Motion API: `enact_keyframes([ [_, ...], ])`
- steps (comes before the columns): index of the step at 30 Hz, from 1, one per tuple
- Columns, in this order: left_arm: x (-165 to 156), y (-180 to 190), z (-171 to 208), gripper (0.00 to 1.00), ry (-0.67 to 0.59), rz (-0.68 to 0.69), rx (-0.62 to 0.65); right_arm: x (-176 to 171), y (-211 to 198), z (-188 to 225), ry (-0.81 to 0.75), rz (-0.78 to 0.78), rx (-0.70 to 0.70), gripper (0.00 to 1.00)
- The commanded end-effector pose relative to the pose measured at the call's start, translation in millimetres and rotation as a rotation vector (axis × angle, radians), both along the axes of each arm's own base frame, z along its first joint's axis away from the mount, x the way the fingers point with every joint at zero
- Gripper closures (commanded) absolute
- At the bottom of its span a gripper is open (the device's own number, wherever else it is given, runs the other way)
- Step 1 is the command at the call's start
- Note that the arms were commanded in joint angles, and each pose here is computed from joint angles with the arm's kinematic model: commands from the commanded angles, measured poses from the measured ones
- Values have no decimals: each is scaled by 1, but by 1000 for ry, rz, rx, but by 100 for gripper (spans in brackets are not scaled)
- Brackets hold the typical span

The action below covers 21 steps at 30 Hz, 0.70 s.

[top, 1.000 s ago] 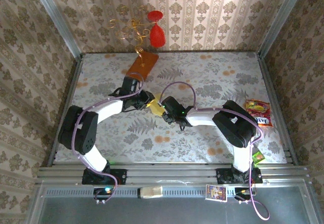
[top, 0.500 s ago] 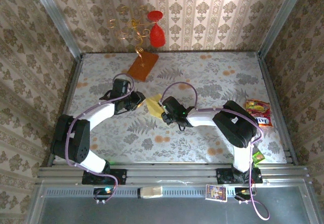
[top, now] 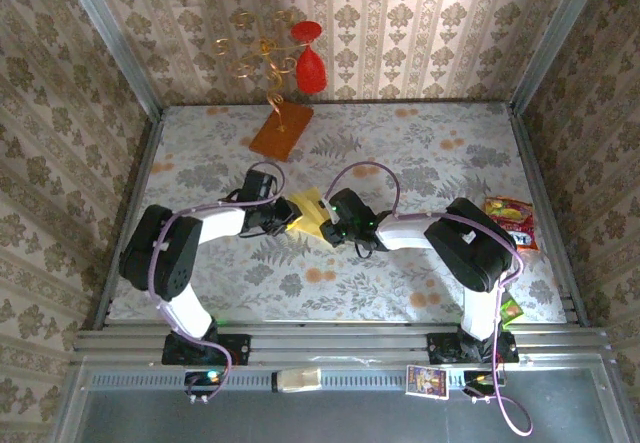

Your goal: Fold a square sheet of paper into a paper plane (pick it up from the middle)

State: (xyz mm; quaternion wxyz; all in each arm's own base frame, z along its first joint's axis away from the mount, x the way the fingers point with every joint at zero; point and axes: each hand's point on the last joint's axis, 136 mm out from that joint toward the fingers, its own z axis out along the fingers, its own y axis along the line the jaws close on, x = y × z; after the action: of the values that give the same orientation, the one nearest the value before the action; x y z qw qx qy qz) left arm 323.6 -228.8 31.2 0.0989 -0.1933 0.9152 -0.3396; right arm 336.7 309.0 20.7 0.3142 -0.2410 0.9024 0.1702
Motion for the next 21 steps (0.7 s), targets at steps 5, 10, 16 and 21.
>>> enact_keyframes([
  [5, 14, -11, -6, 80, -2, -19, -8, -20, -7, -9, 109, 14, -30, 75],
  [10, 7, -6, -13, 81, 24, -9, 10, -15, -2, 8, 113, 5, -24, 71],
  [16, 3, -4, -17, 81, 40, -17, 24, -8, 0, 25, 113, -14, -40, 66],
  [21, 4, -4, -17, 81, 41, -16, 25, -9, 0, 26, 120, -18, -59, 65],
])
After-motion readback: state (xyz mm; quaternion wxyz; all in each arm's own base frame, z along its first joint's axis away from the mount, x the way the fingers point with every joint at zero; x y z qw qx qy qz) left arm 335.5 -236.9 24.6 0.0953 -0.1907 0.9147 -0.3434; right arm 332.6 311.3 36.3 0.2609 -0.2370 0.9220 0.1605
